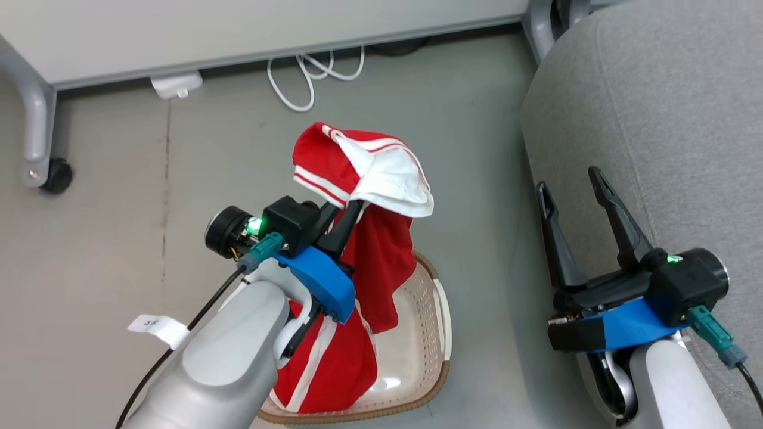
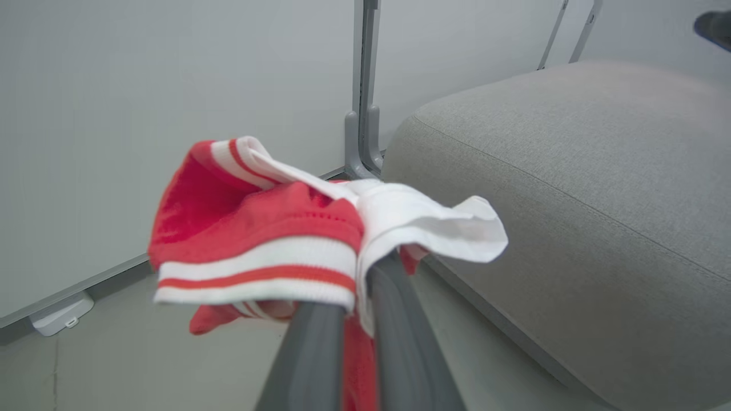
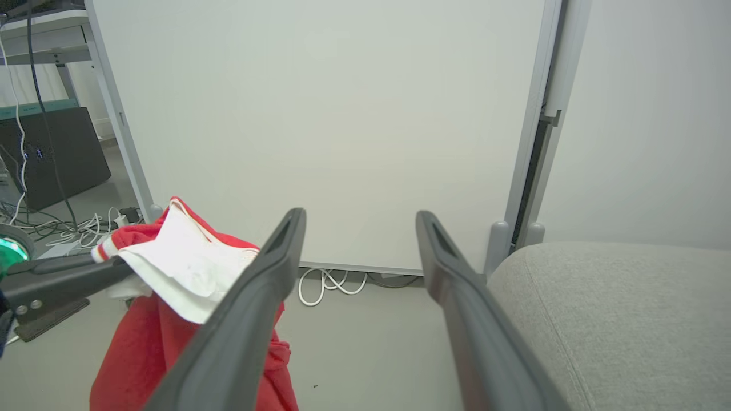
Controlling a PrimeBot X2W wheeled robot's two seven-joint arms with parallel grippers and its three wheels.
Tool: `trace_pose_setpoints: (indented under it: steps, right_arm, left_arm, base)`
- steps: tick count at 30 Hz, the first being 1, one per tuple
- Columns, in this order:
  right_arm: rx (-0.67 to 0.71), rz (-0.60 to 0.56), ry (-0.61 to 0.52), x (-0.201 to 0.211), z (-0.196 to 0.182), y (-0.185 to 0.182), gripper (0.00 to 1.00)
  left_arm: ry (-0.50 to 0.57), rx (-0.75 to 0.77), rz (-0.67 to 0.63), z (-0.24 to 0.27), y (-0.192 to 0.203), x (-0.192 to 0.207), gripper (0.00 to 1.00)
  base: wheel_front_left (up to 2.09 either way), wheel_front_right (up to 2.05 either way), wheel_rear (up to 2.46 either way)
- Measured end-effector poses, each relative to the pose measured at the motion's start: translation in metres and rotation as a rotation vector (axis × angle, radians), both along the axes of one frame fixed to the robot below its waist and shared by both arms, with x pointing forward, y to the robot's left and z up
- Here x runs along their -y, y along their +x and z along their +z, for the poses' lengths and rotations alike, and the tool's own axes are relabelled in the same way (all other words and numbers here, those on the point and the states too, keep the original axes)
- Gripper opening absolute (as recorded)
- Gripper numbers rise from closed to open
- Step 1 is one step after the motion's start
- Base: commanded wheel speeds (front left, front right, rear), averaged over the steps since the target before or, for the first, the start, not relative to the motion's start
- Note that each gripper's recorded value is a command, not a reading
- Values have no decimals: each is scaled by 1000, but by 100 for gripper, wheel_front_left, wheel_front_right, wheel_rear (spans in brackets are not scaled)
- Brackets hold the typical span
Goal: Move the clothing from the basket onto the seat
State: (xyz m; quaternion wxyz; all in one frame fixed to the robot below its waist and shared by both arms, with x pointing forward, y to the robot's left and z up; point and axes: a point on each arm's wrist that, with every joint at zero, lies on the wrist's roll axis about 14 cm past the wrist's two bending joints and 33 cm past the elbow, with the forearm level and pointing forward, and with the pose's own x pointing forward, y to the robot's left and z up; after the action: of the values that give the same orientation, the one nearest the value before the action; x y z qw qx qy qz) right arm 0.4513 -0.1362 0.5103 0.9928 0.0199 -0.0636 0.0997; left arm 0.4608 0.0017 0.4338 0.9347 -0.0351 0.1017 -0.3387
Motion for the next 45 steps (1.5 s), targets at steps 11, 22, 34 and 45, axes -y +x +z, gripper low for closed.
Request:
trace_pose_setpoints:
  steps: [11,22,34,45]
  right_arm:
    - [24,-6,11,2,16,-25,100]
    - [41,1,22,-1,25,-45,100]
    - [39,11,29,-5,26,-56,100]
    - [54,54,-6,-17,29,-56,100]
  left_arm:
    - [-68,219,16,83,-1,3,0]
    - [-107,372,-4,142,-15,7,0]
    - [-136,480,-31,182,-31,9,0]
    - [-134,498,-47,189,-37,12,0]
  base:
    - [0,0,0]
    - [0,0,0]
    - [0,0,0]
    - [0,0,0]
